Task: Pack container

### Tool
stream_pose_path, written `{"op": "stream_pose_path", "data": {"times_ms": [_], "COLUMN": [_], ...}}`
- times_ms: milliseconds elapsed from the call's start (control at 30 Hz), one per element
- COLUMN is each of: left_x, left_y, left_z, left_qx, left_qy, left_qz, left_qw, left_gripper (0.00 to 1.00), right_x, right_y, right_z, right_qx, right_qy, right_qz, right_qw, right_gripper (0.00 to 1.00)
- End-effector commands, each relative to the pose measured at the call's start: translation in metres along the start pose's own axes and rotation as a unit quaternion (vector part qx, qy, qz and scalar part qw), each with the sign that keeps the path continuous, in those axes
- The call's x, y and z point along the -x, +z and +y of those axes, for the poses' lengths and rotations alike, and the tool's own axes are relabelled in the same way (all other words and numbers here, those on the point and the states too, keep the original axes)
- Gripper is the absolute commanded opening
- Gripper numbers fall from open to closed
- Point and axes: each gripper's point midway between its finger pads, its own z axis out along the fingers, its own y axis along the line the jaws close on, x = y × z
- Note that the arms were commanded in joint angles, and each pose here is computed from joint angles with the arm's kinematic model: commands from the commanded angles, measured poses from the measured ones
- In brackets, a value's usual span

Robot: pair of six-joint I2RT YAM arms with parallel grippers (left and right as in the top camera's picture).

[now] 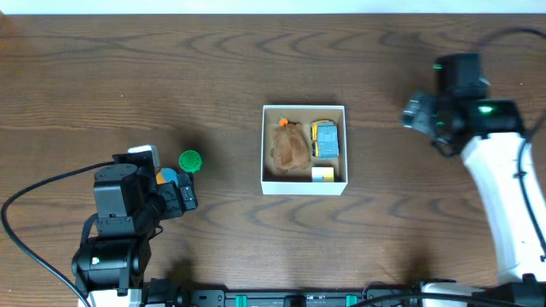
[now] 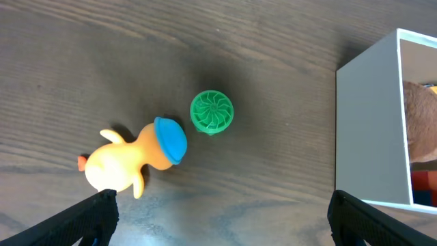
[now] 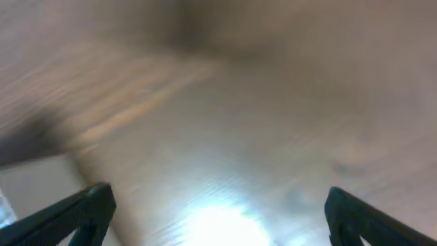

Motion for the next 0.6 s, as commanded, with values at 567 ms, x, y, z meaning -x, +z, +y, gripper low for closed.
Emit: {"op": "stream_pose_path", "data": {"times_ms": [567], "left_x": [0.051], "left_y": [-0.021], "left_z": [0.024], "left_qx": [0.108], "left_qy": [-0.012], "left_qz": [0.073], "left_qw": [0.991], "left_gripper": [0.98], "right_x": [-0.063], "right_y": [-0.014], "right_z": [-0.075], "right_qx": [-0.011], "right_qy": [0.135], "right_qz": [0.039], "right_qw": [0.990], "right_gripper": [0.99]}}
